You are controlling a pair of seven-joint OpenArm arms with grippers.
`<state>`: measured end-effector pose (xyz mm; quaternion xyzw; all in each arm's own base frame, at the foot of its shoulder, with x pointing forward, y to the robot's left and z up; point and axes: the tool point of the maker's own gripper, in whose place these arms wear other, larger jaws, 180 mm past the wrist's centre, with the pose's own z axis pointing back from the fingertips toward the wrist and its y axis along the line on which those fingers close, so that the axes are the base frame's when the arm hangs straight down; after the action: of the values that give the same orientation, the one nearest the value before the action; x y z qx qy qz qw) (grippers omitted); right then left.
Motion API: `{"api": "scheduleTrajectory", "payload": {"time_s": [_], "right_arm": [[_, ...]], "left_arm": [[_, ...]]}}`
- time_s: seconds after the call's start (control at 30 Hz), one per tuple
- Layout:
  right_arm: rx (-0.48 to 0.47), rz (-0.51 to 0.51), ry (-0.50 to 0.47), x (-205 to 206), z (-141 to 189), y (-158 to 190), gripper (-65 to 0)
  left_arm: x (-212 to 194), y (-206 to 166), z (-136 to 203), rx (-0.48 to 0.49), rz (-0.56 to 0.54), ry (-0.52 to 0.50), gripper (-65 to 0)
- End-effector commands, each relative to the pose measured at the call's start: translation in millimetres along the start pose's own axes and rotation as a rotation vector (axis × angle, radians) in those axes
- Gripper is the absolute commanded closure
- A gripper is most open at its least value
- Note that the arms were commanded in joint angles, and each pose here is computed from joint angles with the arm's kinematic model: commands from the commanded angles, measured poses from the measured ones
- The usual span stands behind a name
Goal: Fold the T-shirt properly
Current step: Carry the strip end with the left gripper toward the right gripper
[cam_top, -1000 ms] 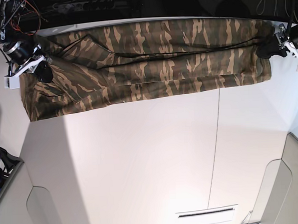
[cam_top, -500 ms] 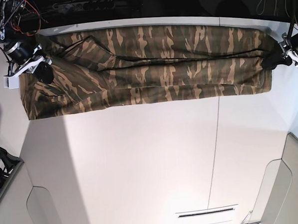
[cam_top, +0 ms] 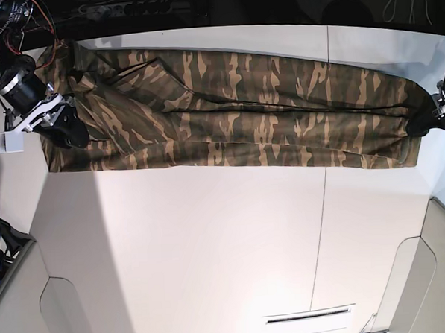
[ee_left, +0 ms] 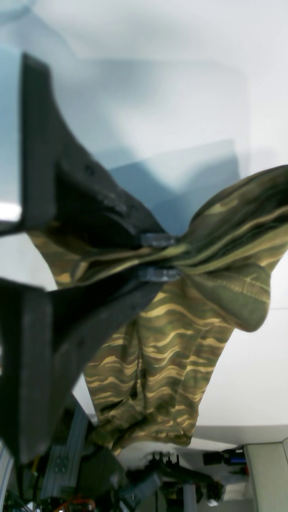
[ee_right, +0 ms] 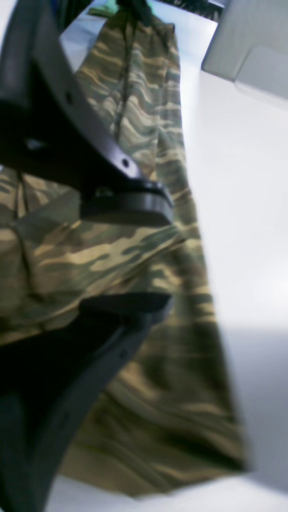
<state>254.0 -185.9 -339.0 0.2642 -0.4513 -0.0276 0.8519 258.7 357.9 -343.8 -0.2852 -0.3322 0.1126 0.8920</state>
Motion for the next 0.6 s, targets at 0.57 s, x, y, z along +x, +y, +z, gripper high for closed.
{"api": "scheduleTrajectory", "payload": {"time_s": [0.57], "right_arm": [[0.012,0.085,-0.066,26.9,5.6,12.5,-27.1]], "left_arm": [[34.2,-72.2,4.8,-0.072,-0.311,-0.011,0.0]]}}
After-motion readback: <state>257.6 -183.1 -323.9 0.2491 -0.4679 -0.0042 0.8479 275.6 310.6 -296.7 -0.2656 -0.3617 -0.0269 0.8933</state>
